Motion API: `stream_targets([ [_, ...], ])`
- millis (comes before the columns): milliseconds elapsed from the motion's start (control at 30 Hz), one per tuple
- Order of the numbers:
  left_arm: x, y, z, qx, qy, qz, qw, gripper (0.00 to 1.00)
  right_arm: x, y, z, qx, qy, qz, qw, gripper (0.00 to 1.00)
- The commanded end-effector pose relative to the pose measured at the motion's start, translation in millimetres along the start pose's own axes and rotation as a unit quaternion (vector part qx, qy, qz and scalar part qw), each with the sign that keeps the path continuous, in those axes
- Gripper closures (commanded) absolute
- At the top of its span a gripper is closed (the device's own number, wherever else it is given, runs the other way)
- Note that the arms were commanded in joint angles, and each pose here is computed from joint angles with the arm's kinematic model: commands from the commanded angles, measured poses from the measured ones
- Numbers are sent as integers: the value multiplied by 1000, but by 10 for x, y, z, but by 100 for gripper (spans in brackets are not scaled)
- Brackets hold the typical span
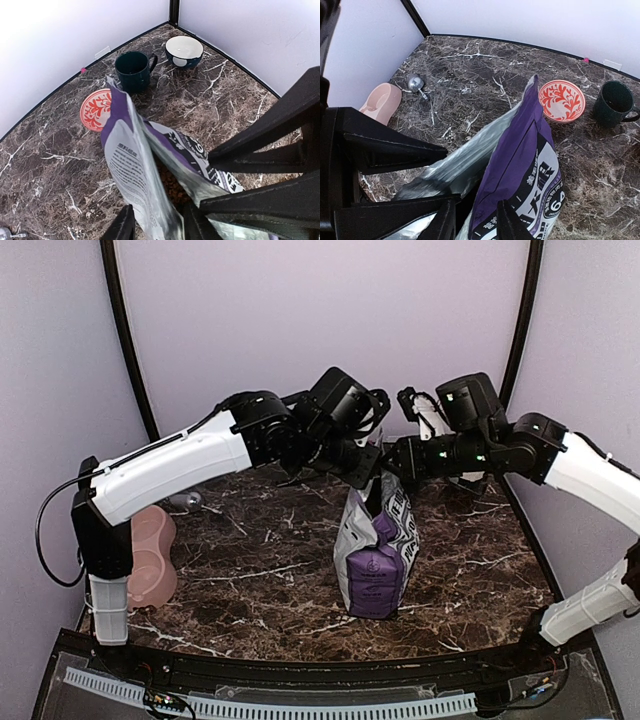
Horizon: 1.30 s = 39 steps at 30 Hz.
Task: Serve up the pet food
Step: Open the seal of the pet food bag.
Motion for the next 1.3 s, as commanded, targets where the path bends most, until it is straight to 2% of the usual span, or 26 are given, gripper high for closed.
stream_targets([
  [0, 170, -29, 47, 1, 0, -31, 1000, 63, 118, 79, -16, -12, -3, -12, 1000, 70],
  [233, 217, 68, 85, -2, 2, -40, 999, 70, 130, 231, -102, -26, -5, -3, 1000, 71],
  [433, 198, 116, 96, 1, 5, -36, 999, 92, 86, 262, -127, -28, -7, 0, 1000, 97],
  [500, 192, 107, 116, 9, 3, -35, 999, 100, 62, 241, -138, -26, -6, 2, 1000, 100],
  [533, 187, 102, 125, 12, 3, -34, 999, 100, 56, 216, -145, -26, -5, 2, 1000, 100],
  [833, 170, -53, 269, 54, -1, -26, 998, 100, 80, -229, -242, -59, 1, -13, 998, 100],
  [1033, 219, -98, 235, 35, -5, -39, 999, 100, 103, -236, -227, -46, 3, -20, 999, 100],
  [1100, 234, -87, 202, 23, -5, -43, 999, 95, 124, -197, -203, -38, 3, -20, 999, 100],
  [1200, 255, -61, 163, 12, -3, -49, 999, 80, 171, -140, -186, -35, 0, -23, 999, 86],
  [1267, 273, -41, 126, -1, 2, -53, 999, 72, 206, -99, -187, -36, -3, -25, 999, 77],
])
Point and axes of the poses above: each gripper's point midway between its finger pads, its own y axis out along the fingers, its own z axis along the line the jaws close on, x = y × z, the point moved 6 cm from there along -y, back along the fingers, and after that the axes turned 10 degrees about -y, right-handed, at the moved point
